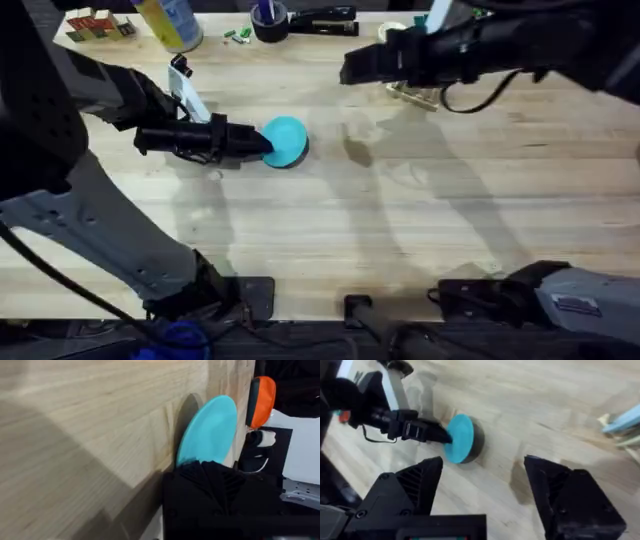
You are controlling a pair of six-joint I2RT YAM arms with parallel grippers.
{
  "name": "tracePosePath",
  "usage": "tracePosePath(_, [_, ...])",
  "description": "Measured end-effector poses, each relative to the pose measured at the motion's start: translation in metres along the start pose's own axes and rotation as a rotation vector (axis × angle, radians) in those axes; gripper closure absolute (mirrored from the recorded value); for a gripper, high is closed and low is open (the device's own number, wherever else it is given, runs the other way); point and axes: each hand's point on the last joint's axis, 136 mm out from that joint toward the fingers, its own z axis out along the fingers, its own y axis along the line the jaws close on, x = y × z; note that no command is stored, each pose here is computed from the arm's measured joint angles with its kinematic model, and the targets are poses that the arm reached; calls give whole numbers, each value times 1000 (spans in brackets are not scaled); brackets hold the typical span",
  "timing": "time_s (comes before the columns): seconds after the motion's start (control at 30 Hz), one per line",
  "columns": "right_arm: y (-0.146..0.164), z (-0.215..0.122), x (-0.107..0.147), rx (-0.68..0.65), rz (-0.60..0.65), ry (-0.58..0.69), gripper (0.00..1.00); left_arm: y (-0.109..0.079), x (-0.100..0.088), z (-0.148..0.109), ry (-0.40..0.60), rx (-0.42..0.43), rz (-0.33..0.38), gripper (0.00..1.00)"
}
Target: Pick up the plates from the table one by one and place each into a slot on the dish rack.
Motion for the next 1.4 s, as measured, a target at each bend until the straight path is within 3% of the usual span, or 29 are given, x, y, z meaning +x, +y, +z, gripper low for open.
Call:
tracePosePath(0.57, [10, 88, 29, -130, 10, 139, 49, 0, 0, 0, 0, 0, 0, 960])
tracePosePath(1.2, [31, 144, 55, -223, 42, 201, 55, 0, 0, 0, 1, 1, 2, 960])
tracePosePath(1.4, [36, 162, 74, -249, 85, 260, 57, 0, 0, 0, 1, 1, 2, 960])
